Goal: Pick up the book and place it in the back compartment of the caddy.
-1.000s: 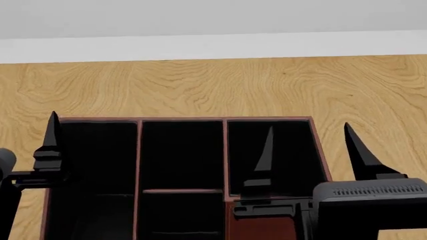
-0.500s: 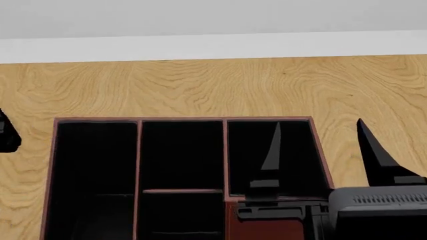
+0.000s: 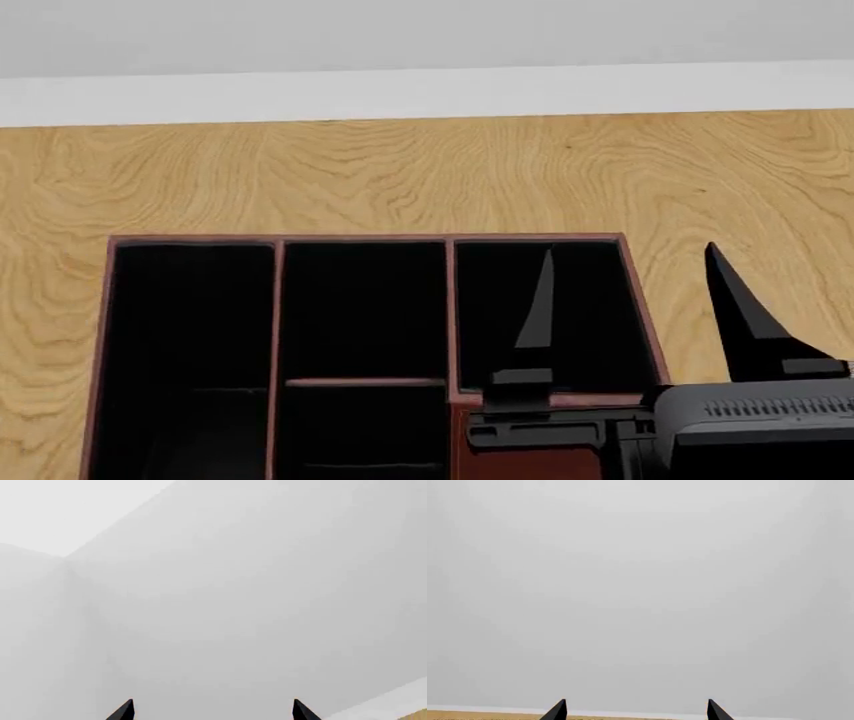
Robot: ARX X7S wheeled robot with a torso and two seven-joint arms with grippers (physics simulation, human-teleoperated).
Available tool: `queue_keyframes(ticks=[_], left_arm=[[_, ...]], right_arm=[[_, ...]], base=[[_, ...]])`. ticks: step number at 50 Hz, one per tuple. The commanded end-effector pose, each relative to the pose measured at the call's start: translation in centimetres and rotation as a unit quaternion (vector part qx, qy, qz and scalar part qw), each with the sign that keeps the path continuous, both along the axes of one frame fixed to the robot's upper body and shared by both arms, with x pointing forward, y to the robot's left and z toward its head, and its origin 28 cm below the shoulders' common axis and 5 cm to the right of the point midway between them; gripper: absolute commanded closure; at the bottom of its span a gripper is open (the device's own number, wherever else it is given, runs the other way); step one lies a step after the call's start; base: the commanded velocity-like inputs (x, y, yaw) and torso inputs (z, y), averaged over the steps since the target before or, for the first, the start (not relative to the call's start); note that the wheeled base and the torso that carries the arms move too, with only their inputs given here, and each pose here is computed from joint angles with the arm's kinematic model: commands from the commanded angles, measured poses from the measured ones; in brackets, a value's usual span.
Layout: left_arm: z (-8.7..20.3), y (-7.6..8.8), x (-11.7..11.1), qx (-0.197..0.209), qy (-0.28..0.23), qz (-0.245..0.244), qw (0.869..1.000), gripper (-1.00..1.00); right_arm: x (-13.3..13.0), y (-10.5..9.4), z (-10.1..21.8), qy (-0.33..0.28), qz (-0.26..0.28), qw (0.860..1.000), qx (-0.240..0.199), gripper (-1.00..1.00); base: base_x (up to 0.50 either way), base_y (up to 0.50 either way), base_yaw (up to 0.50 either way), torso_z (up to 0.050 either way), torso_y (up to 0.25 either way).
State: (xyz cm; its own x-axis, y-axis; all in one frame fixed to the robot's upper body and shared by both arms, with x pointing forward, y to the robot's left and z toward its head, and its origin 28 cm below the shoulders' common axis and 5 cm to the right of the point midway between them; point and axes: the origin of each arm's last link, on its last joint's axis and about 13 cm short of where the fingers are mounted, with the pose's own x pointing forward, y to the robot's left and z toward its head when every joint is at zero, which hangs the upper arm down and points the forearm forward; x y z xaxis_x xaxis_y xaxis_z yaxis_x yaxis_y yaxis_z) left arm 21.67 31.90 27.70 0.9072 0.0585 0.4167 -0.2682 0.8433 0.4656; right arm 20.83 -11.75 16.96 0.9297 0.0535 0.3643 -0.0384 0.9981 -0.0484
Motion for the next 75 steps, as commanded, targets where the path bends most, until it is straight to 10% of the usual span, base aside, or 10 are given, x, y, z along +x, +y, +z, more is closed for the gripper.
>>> queue_keyframes(ticks=[1, 19, 43, 62, 75], left_arm=[[2.5, 2.1, -0.9, 0.108, 0.017, -0.026, 0.994, -1.0], [4.0, 3.9, -1.6, 0.228, 0.106, -0.107, 0.962, -1.0], [1.8, 4.7, -2.9, 0.443, 0.244, -0.156, 0.849, -1.0], [-0.6, 5.6, -4.9, 0.468, 0.332, -0.166, 0.802, -1.0], [-2.0, 5.9, -5.3, 0.45, 0.341, -0.178, 0.806, -1.0]], right_arm=[[0.1, 0.1, -0.1, 0.003, 0.005, 1.0, 0.0, -1.0], [0.0, 0.6, 1.6, 0.0, 0.02, 0.999, -0.033, -1.0], [0.2, 0.7, 2.9, -0.014, -0.007, 1.0, -0.026, -1.0], [0.5, 0.6, 2.5, -0.012, -0.007, 1.0, -0.019, -1.0], [0.4, 0.5, 2.4, -0.01, -0.011, 1.0, -0.016, -1.0]], base=[[0.0, 0.0, 0.0, 0.0, 0.0], [0.0, 0.0, 0.0, 0.0, 0.0], [0.0, 0.0, 0.0, 0.0, 0.0], [0.0, 0.0, 0.0, 0.0, 0.0], [0.0, 0.0, 0.0, 0.0, 0.0]])
